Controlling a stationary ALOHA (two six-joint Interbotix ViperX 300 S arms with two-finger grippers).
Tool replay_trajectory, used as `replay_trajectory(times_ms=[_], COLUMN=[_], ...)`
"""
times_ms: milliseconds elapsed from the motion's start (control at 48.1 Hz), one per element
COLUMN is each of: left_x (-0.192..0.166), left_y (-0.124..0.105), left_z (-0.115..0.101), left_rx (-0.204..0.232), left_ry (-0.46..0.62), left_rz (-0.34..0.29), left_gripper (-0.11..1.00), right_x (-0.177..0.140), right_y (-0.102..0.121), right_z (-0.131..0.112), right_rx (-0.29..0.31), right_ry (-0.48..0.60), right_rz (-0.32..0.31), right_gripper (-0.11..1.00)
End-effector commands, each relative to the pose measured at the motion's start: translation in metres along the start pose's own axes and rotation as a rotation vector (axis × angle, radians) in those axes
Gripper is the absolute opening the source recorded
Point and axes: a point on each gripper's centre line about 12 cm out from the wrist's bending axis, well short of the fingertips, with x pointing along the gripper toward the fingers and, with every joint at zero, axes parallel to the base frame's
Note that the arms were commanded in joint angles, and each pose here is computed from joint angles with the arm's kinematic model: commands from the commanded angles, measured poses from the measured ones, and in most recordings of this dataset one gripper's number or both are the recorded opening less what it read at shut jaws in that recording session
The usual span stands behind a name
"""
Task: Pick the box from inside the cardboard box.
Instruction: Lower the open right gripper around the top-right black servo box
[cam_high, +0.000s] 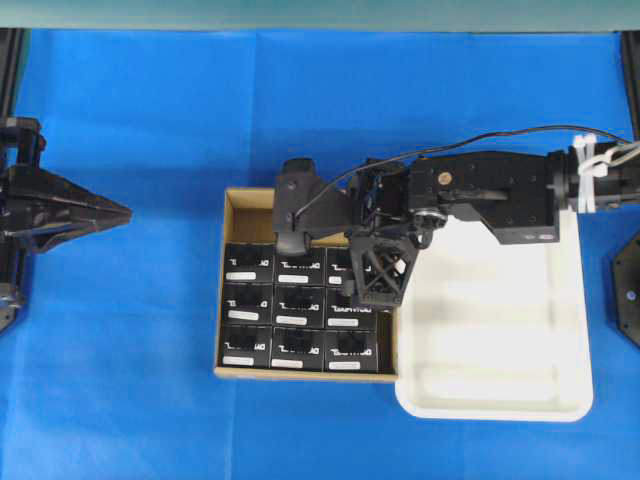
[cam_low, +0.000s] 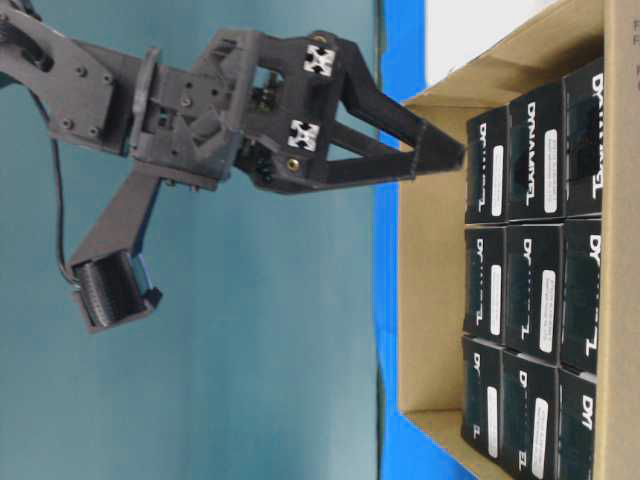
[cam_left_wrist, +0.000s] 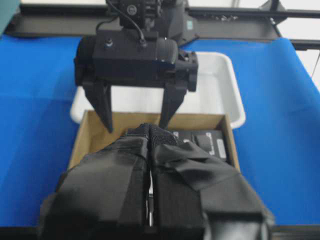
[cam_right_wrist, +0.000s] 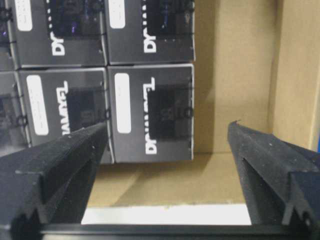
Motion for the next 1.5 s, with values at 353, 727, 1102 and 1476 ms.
replay_trajectory(times_ms=[353,727,1102,1476], left_x=[0.003,0.005,0.005,0.005], left_y=[0.000,0.000,0.000,0.000], left_z=[0.009,0.007,0.006,0.007], left_rx=[0.001,0.002,0.002,0.000], left_ry=[-0.018,-0.006,-0.003,-0.006], left_rz=[0.001,-0.002,-0.002,-0.002], left_gripper=[-0.02,-0.02,-0.02,-0.02], right_x=[0.025,0.026,0.029,0.010], right_y=[0.000,-0.015,-0.030,-0.017], right_z=[-0.001,-0.003,-0.006,0.003], right_rx=[-0.031,-0.006,-0.052,-0.016], right_ry=[0.025,0.028,0.045,0.023], right_rz=[-0.001,-0.014,-0.021,0.039], right_gripper=[0.97,0.96,0.96,0.97])
